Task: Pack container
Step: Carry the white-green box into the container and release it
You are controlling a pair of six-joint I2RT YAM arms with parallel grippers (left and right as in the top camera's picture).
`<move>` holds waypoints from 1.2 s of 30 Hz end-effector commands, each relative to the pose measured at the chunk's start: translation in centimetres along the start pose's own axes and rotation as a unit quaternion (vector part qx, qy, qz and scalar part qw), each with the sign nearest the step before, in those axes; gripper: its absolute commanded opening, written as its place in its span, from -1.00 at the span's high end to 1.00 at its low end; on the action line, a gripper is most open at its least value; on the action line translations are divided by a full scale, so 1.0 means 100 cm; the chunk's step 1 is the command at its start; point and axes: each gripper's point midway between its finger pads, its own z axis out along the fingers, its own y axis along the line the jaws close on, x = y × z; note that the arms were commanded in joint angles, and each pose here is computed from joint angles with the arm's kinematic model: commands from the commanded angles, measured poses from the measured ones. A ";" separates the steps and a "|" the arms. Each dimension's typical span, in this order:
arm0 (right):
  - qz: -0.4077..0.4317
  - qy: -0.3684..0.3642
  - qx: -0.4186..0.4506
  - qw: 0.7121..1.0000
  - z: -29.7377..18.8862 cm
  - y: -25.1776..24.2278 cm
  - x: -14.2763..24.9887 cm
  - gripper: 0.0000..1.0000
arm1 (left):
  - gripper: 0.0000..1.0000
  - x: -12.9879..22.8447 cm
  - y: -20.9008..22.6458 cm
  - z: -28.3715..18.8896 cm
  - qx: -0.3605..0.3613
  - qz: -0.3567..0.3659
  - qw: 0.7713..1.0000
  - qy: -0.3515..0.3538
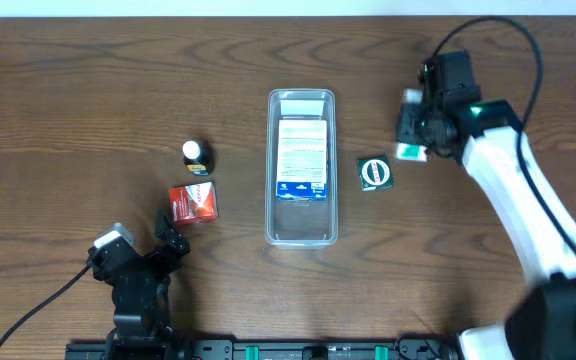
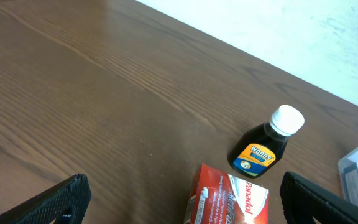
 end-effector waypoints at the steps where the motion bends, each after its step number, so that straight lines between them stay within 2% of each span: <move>1: -0.035 -0.039 -0.068 0.996 -0.029 0.054 -0.006 0.18 | -0.96 0.008 0.005 0.003 -0.008 -0.001 1.000 0.007; 4: -0.071 -0.060 -0.110 0.990 -0.038 0.099 -0.002 0.18 | -0.96 0.008 0.005 0.003 -0.008 -0.001 1.000 0.007; 8: -0.085 -0.054 -0.146 0.984 -0.022 0.150 0.016 0.17 | -0.96 0.008 0.005 0.003 -0.008 -0.001 1.000 0.007; 11: -0.068 -0.033 -0.150 0.986 0.004 0.168 0.030 0.16 | -0.96 0.008 0.004 0.003 -0.008 -0.001 1.000 0.007; 18: -0.004 0.029 -0.123 0.992 0.079 0.175 0.062 0.23 | -0.96 0.008 0.004 0.003 -0.008 -0.001 1.000 0.007; 23: -0.008 0.035 -0.161 0.986 0.096 0.192 0.066 0.05 | -0.96 0.008 0.005 0.003 -0.008 -0.001 1.000 0.007; 27: -0.007 0.033 -0.164 0.986 0.097 0.193 0.065 -0.28 | -0.96 0.008 0.005 0.003 -0.008 -0.001 1.000 0.007; 30: -0.015 0.028 -0.165 0.986 0.096 0.193 0.062 -0.38 | -0.96 0.008 0.005 0.003 -0.008 -0.001 1.000 0.007; 32: -0.017 0.029 -0.170 0.985 0.095 0.193 0.061 -0.32 | -0.96 0.008 0.005 0.003 -0.008 -0.001 1.000 0.007; 36: -0.013 0.026 -0.169 0.985 0.092 0.188 0.056 0.06 | -0.96 0.008 0.005 0.003 -0.008 -0.001 1.000 0.007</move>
